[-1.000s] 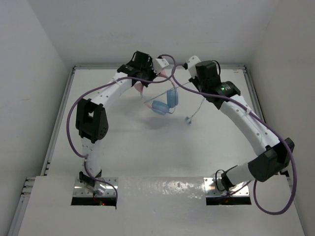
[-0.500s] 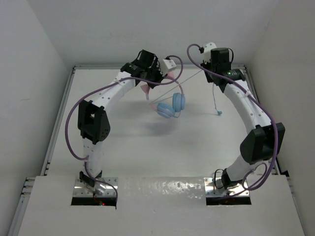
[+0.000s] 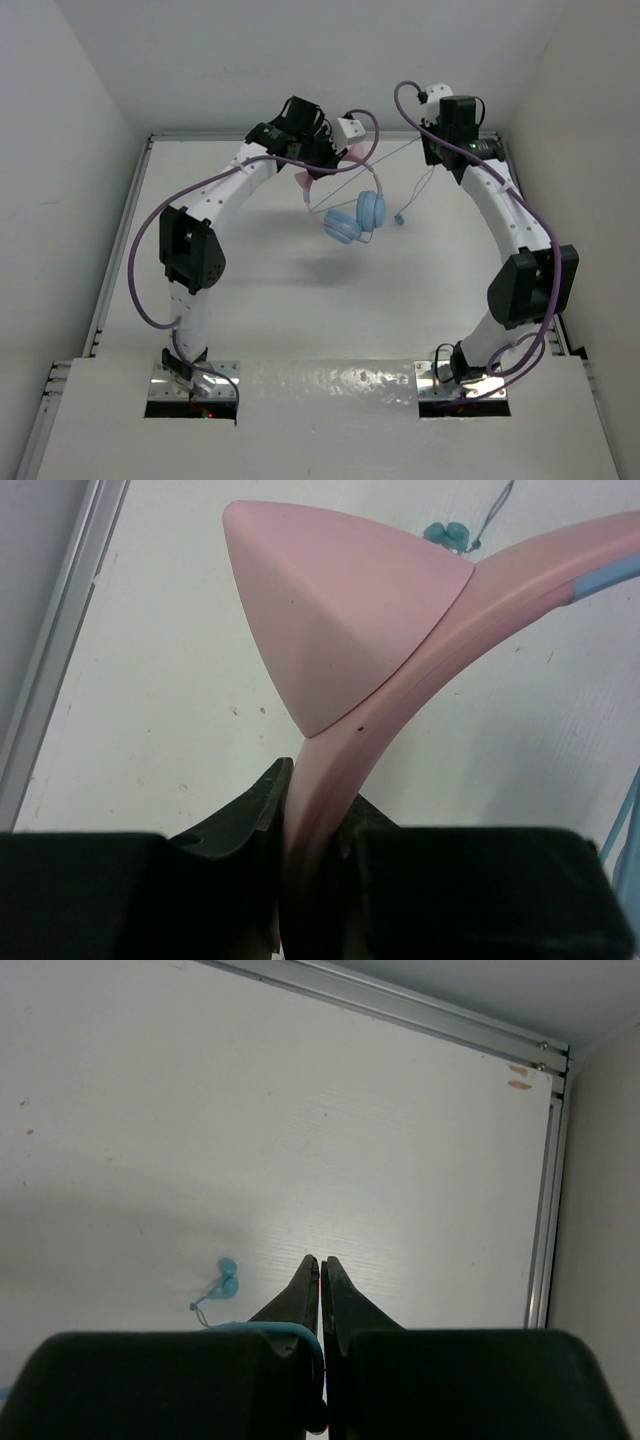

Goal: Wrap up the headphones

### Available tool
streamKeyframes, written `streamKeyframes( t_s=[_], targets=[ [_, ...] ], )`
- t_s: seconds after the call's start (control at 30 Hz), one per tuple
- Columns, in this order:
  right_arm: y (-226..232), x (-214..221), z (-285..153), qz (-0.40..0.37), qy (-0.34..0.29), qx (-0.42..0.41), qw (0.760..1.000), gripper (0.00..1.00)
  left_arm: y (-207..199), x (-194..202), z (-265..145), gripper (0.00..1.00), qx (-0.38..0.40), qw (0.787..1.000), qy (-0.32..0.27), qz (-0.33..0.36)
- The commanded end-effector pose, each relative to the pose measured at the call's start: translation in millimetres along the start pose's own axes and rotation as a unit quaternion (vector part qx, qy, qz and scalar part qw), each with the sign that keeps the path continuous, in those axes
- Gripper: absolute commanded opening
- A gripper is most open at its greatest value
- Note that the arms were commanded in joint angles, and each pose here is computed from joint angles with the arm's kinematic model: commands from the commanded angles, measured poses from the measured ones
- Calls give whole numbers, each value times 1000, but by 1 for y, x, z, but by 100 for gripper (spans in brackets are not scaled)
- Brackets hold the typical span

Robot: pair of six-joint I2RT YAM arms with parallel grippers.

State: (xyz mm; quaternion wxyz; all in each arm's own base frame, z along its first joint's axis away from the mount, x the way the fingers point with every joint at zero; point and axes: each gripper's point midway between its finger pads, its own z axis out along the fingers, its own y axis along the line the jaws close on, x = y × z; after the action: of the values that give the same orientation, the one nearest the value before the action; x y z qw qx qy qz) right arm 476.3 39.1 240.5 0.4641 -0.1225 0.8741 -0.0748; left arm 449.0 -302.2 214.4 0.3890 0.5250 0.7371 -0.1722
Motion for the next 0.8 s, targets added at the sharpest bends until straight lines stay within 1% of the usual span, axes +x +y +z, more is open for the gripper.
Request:
streamKeyframes(
  t_s=[0.0, 0.17, 0.2, 0.37, 0.43, 0.47, 0.57, 0.77],
  targets=[
    [-44, -21, -3, 54, -56, 64, 995, 0, -7, -17, -32, 0, 13, 1000, -16, 8],
    [-41, -12, -4, 56, -58, 61, 995, 0, -3, -18, -34, 0, 4, 1000, -16, 8],
    [-41, -15, -4, 57, -67, 62, 994, 0, -1, -18, -33, 0, -2, 1000, -17, 4],
    [-49, -6, -9, 62, -70, 74, 993, 0, 5, -18, -34, 0, -10, 1000, -16, 1],
    [-53, -1, -9, 82, -71, 80, 991, 0, 7, -17, -33, 0, -16, 1000, -14, 2],
    [-56, -8, -17, 87, -88, 81, 989, 0, 9, -16, -33, 0, -21, 1000, -14, 2],
    [-57, -10, -26, 91, -108, 84, 986, 0, 12, -15, -31, 0, -25, 1000, -13, -2],
    [-60, -8, -19, 84, -93, 80, 989, 0, 9, -20, -33, 0, -14, 1000, -21, 0]
  ],
)
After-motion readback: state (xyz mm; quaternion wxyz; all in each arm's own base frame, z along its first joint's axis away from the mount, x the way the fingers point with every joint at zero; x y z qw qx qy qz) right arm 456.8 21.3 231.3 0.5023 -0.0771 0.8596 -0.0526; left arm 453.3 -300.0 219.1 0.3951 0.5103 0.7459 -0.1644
